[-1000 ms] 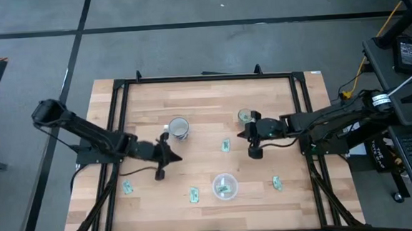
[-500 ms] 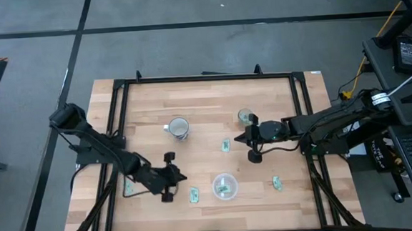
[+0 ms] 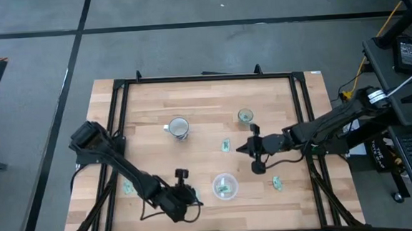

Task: Pick and place Stevia / Truvia into bins
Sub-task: Put the white stevia packet into the transparent container

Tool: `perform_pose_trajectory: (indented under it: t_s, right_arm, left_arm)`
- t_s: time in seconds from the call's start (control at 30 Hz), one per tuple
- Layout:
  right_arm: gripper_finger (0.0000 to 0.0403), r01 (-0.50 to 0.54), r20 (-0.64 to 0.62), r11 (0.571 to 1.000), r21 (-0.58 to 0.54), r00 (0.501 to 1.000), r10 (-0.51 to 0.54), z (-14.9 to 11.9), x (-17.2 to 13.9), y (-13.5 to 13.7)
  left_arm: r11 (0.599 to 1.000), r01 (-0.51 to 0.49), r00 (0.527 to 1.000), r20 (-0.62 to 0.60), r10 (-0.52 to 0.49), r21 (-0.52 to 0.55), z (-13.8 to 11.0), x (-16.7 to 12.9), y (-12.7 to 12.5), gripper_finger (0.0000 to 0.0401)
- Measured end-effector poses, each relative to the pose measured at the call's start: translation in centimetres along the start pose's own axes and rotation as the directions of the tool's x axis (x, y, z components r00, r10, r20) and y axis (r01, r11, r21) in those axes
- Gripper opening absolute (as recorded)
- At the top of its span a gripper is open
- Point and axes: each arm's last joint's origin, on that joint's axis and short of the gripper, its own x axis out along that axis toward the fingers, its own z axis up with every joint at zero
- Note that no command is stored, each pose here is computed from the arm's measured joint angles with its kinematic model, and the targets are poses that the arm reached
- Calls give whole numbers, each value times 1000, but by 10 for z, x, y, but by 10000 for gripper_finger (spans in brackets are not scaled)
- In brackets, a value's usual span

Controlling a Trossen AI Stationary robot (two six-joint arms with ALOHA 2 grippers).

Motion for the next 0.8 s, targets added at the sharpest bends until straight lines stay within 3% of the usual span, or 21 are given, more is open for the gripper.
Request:
perform_pose_trajectory:
  t_s: [0.4,0.8]
  right_arm:
    - [9,27,-21,999,-22,999,-27,-5,7,4]
    - [9,26,-17,999,-22,1000,-26,-5,7,4]
  left_arm:
    - [999,46,999,-22,-46,16,-1,10,-13,12]
    - [996,89,996,-24,-89,10,0,9,-15,118]
